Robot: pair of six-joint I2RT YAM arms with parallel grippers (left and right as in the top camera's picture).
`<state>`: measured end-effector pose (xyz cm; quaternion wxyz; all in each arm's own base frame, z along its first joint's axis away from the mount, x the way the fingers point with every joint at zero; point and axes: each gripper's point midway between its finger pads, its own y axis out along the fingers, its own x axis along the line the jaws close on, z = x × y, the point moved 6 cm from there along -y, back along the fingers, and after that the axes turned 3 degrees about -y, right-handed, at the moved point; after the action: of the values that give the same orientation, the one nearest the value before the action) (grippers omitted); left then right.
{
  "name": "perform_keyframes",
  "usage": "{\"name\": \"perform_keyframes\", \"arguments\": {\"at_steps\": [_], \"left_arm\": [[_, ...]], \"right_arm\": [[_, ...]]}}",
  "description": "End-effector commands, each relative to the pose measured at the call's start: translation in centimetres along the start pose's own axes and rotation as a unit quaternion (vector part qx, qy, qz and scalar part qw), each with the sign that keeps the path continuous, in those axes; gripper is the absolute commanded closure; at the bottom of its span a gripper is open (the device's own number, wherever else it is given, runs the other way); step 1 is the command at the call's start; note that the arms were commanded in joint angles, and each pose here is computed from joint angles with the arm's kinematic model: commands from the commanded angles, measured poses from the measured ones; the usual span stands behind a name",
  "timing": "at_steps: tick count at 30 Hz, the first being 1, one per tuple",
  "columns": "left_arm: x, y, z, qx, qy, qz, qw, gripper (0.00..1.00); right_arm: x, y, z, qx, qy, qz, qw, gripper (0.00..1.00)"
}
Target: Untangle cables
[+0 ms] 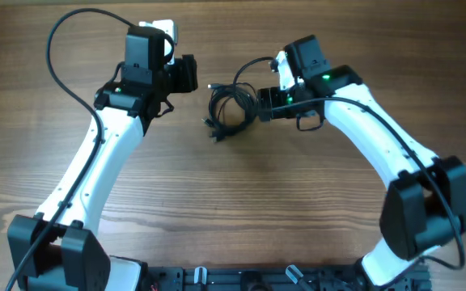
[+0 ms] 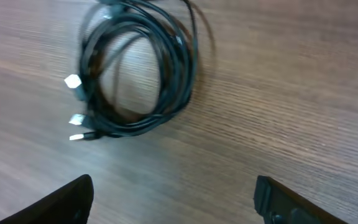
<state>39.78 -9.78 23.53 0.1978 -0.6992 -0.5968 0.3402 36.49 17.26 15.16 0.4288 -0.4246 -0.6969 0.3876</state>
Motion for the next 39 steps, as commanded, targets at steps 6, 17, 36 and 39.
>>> {"name": "perform_keyframes", "arguments": {"at_steps": [6,17,36,39], "left_arm": [[1.2,3.1,2.0,0.049,0.015,-0.026,0.998,0.34],[1.3,3.0,2.8,0.07,0.014,-0.028,0.997,0.34],[1.6,2.9,3.6,0.092,0.013,-0.034,0.995,0.34],[1.6,2.9,3.6,0.092,0.013,-0.034,0.995,0.34]], "right_arm": [[0.0,6.0,1.3,0.043,0.039,0.036,0.998,0.26],[-0.2,10.3,0.2,0.013,0.02,0.027,0.999,0.35],[-1.5,10.6,-2.4,-0.053,0.014,0.039,0.998,0.56],[-2.5,10.6,-2.6,-0.054,0.024,0.043,0.997,0.57]]}}
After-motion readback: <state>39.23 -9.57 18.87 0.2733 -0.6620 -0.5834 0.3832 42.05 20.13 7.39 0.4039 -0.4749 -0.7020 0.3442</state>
